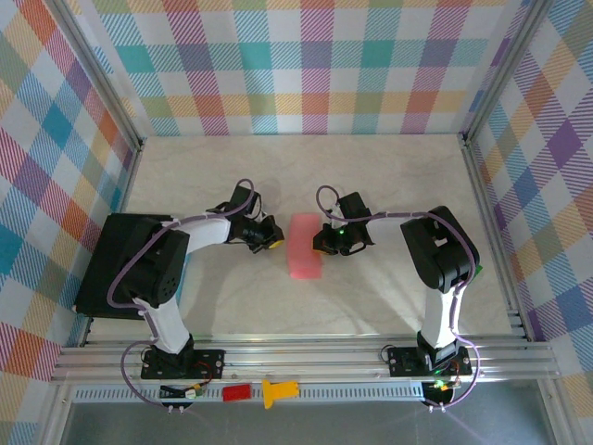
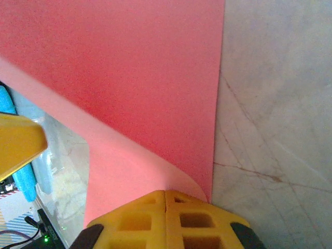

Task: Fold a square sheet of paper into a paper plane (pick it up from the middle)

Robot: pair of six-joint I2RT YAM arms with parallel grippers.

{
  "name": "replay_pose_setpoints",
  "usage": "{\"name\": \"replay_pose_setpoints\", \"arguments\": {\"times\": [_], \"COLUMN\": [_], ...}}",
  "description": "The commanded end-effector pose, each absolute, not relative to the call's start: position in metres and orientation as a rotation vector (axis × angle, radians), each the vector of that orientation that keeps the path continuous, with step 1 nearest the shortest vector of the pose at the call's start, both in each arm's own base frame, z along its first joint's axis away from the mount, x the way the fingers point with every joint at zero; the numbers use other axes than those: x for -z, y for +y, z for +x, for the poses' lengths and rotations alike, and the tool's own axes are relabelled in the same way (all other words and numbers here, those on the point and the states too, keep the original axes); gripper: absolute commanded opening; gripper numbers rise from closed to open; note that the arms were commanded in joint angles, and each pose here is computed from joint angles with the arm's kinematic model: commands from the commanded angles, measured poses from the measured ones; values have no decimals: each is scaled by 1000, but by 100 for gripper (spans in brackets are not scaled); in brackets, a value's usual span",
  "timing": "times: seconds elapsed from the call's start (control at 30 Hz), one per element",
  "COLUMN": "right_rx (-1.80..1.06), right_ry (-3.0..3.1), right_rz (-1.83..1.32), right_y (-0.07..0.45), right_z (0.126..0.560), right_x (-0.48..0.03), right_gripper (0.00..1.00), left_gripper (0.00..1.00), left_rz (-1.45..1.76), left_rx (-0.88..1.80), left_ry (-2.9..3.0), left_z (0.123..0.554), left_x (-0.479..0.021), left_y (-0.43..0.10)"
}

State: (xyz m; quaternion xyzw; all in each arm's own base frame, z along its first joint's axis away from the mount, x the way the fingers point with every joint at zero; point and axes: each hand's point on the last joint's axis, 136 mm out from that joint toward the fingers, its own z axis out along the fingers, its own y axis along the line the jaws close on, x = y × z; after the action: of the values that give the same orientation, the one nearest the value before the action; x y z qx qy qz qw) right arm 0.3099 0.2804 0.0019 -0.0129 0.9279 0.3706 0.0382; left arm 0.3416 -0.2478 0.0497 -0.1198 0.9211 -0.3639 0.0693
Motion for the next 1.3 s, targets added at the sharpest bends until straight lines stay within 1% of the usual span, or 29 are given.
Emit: {"name": "replay_pose_setpoints", "arguments": {"times": [0.0, 0.13, 0.27, 0.4, 0.57, 0.67, 0.73, 0.87, 1.0, 1.13, 1.27], "right_rx": [-536, -527, -514, -498, -478, -477, -476, -476, -475, -473, -476], "right_ry": [3308, 3314, 3318, 3322, 3317, 3316, 3319, 3320, 3322, 3324, 3329], "right_rz": [162, 168, 172, 175, 163, 164, 165, 167, 170, 178, 182], "right_y": [195, 194, 192, 190, 187, 187, 187, 186, 186, 185, 186], "right_z": [224, 223, 223, 222, 223, 224, 222, 222, 221, 221, 221], "right_x": [100, 100, 101, 102, 102, 102, 103, 104, 104, 106, 107], "right_gripper": [1, 1, 1, 1, 1, 1, 1, 1, 1, 1, 1], "left_gripper": [7, 8, 7, 7, 7, 7, 7, 7, 7, 7, 7], "left_rz": [-252, -230, -260, -318, -438, -477, -462, -389, -286, -208, -206], "left_rx": [1262, 1311, 1295, 1201, 1110, 1091, 1096, 1203, 1299, 1324, 1313], "left_ry": [2703, 2718, 2734, 2769, 2785, 2773, 2744, 2643, 2574, 2597, 2643], "left_z": [341, 343, 348, 348, 348, 352, 357, 367, 366, 360, 360], "left_x": [-70, -59, -44, -23, -1, -1, -13, -51, -78, -74, -56], "left_y": [-286, -311, -310, -288, -239, -217, -214, -230, -261, -294, -308]}}
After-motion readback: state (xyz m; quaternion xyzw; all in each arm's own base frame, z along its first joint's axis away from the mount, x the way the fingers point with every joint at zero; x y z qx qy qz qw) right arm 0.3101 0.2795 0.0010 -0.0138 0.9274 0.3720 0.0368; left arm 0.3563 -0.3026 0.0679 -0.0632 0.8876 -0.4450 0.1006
